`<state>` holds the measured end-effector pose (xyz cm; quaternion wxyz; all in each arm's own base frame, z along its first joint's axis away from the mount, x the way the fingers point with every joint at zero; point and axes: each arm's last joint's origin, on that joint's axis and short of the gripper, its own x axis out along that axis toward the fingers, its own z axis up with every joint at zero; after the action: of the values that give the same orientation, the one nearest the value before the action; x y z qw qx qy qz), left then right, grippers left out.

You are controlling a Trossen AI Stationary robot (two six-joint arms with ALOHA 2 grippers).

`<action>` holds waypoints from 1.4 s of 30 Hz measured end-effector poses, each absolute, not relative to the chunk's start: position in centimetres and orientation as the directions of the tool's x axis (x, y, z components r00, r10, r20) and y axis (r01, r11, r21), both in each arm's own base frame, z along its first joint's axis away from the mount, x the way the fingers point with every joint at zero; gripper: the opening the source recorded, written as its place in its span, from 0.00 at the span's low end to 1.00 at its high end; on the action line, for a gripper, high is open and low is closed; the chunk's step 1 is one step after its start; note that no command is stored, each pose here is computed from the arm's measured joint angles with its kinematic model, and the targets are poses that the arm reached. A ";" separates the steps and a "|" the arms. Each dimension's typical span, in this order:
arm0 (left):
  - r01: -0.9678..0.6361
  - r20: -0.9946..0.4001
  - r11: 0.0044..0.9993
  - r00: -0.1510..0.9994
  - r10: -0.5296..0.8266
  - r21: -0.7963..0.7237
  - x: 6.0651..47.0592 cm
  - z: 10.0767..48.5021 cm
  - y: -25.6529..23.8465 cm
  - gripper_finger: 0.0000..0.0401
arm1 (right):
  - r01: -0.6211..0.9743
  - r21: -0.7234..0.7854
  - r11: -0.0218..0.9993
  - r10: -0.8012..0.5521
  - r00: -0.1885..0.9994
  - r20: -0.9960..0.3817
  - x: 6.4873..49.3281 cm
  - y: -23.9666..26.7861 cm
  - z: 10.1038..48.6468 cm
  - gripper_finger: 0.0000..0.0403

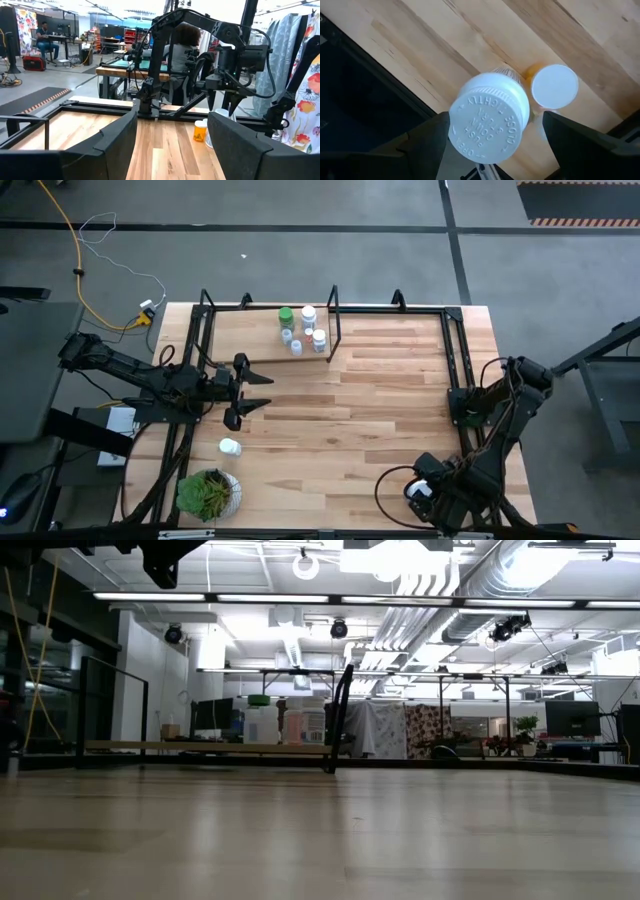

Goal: Pick and place medicine bottles onto shelf by color
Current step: Put the big red and white pill bottle on the shelf

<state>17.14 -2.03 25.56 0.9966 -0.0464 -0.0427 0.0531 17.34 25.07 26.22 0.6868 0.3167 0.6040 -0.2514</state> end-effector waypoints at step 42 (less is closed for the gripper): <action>-0.101 0.080 0.990 0.991 0.109 -0.101 17.1 25.6 -2.0 0.58 | 0.737 0.159 0.657 0.055 0.164 -0.985 17.1 24.6 26.0 0.77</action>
<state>17.14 -2.03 25.56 0.9965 -0.0482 -0.0426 0.0528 17.06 24.64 26.02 0.6871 0.3317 0.5968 -0.2483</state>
